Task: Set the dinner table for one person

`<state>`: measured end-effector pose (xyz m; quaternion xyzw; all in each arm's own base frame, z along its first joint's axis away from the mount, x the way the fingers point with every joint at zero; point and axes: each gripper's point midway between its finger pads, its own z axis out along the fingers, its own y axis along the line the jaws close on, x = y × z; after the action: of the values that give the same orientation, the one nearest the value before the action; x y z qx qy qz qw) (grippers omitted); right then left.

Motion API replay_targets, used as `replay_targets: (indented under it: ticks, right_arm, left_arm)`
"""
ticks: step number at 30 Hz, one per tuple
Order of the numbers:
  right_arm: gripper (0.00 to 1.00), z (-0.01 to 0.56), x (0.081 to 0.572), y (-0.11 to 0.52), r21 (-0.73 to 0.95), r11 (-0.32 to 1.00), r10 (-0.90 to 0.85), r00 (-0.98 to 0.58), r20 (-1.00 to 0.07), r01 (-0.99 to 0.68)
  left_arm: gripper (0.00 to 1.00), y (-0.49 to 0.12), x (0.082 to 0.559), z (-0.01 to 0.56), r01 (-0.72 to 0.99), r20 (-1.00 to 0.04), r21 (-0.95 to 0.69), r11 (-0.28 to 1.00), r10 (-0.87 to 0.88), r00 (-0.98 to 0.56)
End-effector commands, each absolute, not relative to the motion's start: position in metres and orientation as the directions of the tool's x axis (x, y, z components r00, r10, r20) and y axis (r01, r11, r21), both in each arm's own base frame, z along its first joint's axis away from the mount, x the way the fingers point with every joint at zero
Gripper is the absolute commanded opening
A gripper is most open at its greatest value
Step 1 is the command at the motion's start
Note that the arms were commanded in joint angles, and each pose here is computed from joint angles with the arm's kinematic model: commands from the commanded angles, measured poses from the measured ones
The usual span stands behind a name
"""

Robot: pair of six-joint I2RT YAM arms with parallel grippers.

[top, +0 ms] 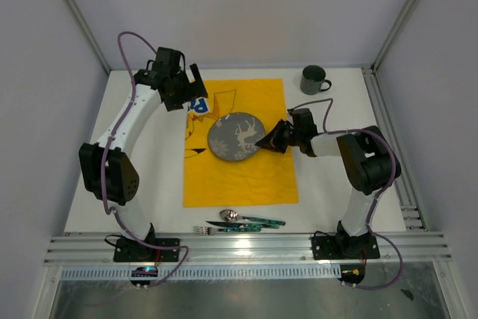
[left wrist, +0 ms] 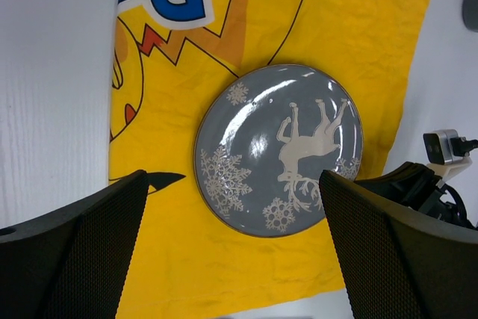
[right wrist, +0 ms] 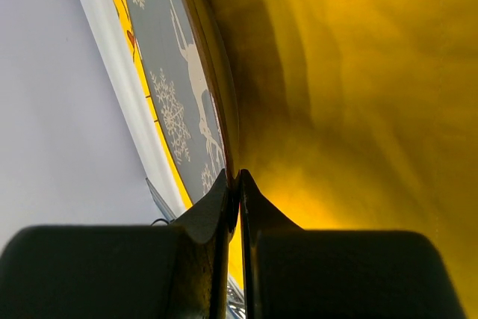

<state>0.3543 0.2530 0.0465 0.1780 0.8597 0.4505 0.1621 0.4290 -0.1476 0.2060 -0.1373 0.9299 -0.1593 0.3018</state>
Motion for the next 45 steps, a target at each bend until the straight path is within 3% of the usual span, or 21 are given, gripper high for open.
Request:
replay_targets:
  ticks: [1,11,13,15,17,28,32,38,45]
  right_arm:
    - [0.03,0.080,0.368,0.272,0.882,0.469,0.411,-0.894,-0.181,0.037]
    - [0.03,0.064,0.364,0.274,0.870,0.487,0.396,-0.907,-0.142,0.076]
    - [0.17,0.061,0.364,0.273,0.866,0.492,0.398,-0.908,-0.131,0.091]
    - [0.38,0.059,0.364,0.271,0.860,0.500,0.404,-0.906,-0.127,0.103]
    - [0.66,0.060,0.364,0.271,0.858,0.503,0.407,-0.904,-0.129,0.104]
    - [0.69,0.059,0.362,0.267,0.847,0.520,0.415,-0.900,-0.136,0.112]
    - [0.69,0.057,0.358,0.256,0.801,0.585,0.423,-0.891,-0.165,0.130]
    - [0.69,0.076,0.358,0.210,0.628,0.764,0.440,-0.831,-0.340,0.147]
    - [0.76,0.138,0.392,0.122,0.261,0.936,0.351,-0.665,-0.660,0.235]
  left_arm:
    - [0.99,-0.148,0.435,0.218,-0.137,-0.550,-0.373,0.918,-0.338,-0.764]
    - [0.99,-0.147,0.436,0.218,-0.137,-0.551,-0.370,0.919,-0.336,-0.764]
    - [0.99,-0.147,0.436,0.218,-0.135,-0.551,-0.370,0.919,-0.335,-0.764]
    - [0.99,-0.147,0.436,0.219,-0.134,-0.553,-0.372,0.919,-0.335,-0.763]
    - [0.99,-0.147,0.436,0.219,-0.133,-0.554,-0.371,0.919,-0.334,-0.763]
    - [0.99,-0.148,0.437,0.220,-0.129,-0.555,-0.375,0.918,-0.334,-0.762]
    - [0.99,-0.148,0.438,0.222,-0.128,-0.562,-0.374,0.918,-0.334,-0.756]
    - [0.99,-0.146,0.437,0.224,-0.129,-0.565,-0.368,0.921,-0.331,-0.756]
    - [0.99,-0.152,0.438,0.220,-0.126,-0.545,-0.396,0.910,-0.343,-0.765]
